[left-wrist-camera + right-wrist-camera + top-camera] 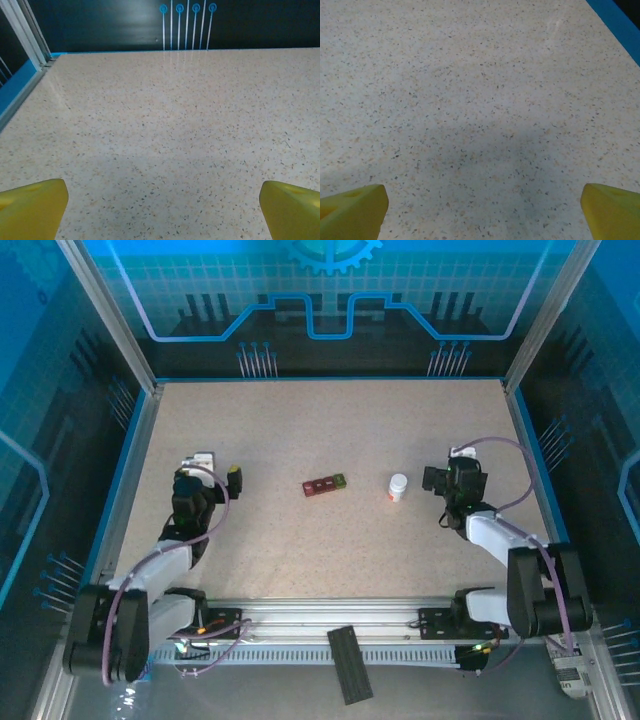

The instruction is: Sort the pills into containers

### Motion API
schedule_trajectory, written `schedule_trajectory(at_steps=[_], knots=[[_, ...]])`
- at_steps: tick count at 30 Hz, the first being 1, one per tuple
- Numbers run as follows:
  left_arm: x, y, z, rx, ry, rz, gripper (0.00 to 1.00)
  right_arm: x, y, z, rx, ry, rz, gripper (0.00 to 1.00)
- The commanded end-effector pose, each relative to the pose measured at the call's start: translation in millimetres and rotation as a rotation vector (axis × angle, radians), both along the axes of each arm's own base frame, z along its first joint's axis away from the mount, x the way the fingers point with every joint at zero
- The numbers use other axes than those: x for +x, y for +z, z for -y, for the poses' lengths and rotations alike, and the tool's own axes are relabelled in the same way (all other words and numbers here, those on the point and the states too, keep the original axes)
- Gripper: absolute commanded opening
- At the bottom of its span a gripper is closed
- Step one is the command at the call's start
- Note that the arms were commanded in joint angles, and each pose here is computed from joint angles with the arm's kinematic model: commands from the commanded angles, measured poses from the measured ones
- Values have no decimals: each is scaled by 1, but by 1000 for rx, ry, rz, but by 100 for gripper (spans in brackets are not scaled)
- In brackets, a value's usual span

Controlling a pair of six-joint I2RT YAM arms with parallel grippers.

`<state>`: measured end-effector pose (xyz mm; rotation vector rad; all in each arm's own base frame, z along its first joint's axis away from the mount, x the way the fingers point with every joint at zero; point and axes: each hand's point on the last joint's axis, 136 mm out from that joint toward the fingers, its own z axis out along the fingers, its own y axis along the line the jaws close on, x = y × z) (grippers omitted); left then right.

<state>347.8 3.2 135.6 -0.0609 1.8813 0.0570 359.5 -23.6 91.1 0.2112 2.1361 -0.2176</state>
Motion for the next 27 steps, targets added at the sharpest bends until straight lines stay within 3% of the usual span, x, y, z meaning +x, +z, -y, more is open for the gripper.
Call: schedule_trajectory(at_steps=[1, 9, 15, 18, 27], knots=[[13, 9, 10, -32, -62, 89, 99, 23, 32, -3, -30, 43, 215, 100], [29, -27, 22, -61, -128, 83, 99, 33, 16, -32, -27, 217, 244, 100], [40, -34, 22, -52, -123, 54, 99, 35, 10, -33, -30, 233, 256, 100], [50, -40, 15, -82, -98, -24, 99, 37, 8, -33, -20, 235, 241, 100], [51, -41, 8, -97, -67, -27, 99, 36, 8, -35, -41, 232, 241, 100]])
